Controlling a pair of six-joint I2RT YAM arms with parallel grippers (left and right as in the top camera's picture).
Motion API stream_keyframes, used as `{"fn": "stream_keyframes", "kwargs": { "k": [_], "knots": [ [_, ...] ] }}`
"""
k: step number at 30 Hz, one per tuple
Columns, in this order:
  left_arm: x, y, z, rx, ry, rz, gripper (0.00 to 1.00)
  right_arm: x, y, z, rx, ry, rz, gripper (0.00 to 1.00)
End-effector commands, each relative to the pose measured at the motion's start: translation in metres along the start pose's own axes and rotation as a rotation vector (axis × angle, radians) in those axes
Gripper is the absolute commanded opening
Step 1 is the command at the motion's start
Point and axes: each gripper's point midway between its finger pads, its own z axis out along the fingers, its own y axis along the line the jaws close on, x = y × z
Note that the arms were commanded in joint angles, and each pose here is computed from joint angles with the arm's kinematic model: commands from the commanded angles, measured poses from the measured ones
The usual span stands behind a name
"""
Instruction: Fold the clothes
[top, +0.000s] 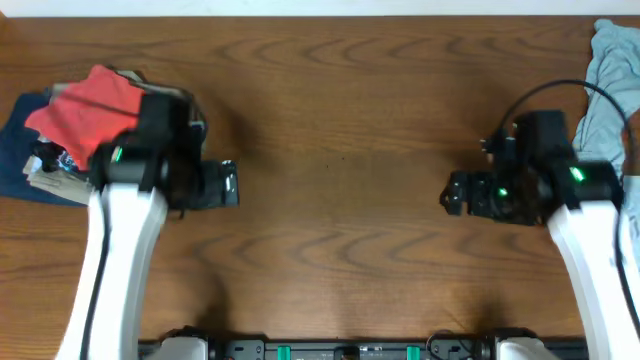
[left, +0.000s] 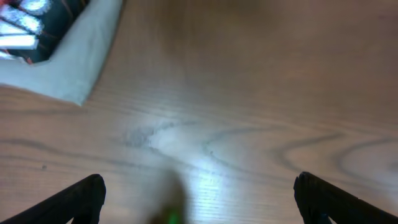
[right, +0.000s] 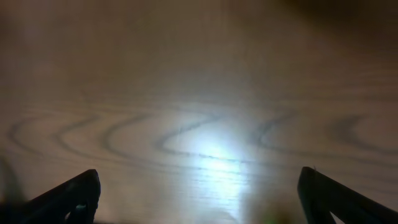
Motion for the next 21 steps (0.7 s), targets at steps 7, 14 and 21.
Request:
{"fn": "stream_keyframes", "kwargs": {
  "k": [7, 14, 21],
  "knots": [
    [0.033, 0.007, -0.051, 0.071, -0.493, 0.004, 0.98, 0.018, -0.004, -0.053, -0.004, -0.444, -0.080, 0.99],
    [0.050, 0.007, -0.087, 0.114, -0.695, 0.015, 0.98, 0.044, -0.006, -0.070, -0.022, -0.506, -0.091, 0.99],
    [0.053, 0.007, -0.093, 0.119, -0.726, 0.016, 0.98, 0.063, -0.012, -0.062, -0.006, -0.436, -0.080, 0.99]
  ]
}}
